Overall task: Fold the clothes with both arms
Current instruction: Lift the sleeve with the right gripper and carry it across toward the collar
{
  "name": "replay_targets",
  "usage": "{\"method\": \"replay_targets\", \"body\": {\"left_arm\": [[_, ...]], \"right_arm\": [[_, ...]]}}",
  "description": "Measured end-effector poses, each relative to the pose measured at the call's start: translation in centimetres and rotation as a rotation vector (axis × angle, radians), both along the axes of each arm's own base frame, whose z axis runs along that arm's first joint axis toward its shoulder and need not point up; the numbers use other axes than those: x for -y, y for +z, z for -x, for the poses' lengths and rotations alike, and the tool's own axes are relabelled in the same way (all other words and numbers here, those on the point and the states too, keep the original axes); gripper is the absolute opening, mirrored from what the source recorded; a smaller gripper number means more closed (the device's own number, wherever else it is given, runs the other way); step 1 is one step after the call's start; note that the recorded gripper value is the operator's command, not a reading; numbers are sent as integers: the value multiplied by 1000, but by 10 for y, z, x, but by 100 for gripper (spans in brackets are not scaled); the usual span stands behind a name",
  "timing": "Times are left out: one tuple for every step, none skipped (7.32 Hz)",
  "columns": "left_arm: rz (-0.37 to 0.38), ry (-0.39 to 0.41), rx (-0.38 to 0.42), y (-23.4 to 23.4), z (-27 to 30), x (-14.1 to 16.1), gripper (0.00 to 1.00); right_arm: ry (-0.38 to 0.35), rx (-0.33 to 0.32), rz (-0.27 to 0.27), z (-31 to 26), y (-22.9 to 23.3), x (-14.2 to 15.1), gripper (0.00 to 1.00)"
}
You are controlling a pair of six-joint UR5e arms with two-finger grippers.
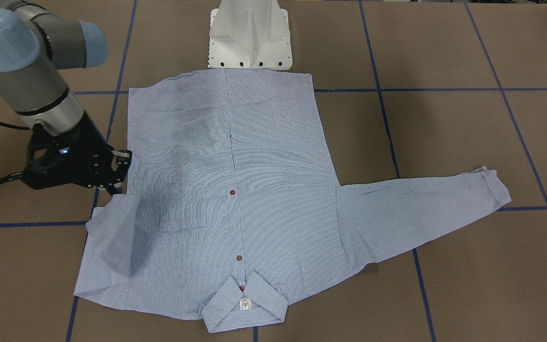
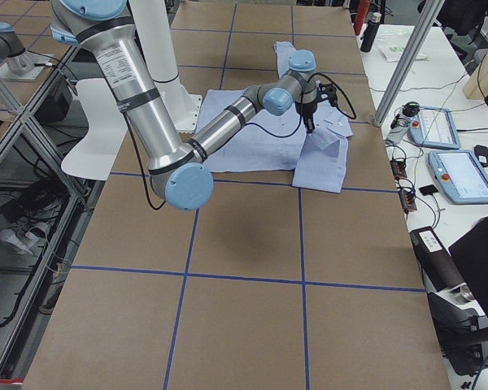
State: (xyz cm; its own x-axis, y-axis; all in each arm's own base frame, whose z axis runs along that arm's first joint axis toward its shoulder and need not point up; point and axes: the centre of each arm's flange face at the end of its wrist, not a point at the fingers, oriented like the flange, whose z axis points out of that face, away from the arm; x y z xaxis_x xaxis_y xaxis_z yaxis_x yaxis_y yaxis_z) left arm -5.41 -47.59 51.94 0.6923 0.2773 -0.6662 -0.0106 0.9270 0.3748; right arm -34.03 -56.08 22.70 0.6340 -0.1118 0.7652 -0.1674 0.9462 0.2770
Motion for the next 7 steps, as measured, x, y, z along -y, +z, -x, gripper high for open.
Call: {"method": "replay_targets", "body": {"left_arm": [[1,0,0,0,0,0,100],[4,0,-1,1,0,1,100],[7,-1,-1,3,0,1,100],[10,-2,-1,4,0,1,100],[13,-2,-1,5,0,1,100],[15,-2,-1,6,0,1,100],[17,-3,0,6,0,1,100]], "right_arm": [[48,20,0,31,-32,-5,0],[90,28,-2,61,-56,-6,0],[126,26,-7,89,-76,-7,0],[153,20,-14,118,-91,-12,0],[175,8,-24,148,-103,-19,3],[193,-12,-37,179,-113,-27,12],[197,-32,-47,208,-121,-34,26]]}}
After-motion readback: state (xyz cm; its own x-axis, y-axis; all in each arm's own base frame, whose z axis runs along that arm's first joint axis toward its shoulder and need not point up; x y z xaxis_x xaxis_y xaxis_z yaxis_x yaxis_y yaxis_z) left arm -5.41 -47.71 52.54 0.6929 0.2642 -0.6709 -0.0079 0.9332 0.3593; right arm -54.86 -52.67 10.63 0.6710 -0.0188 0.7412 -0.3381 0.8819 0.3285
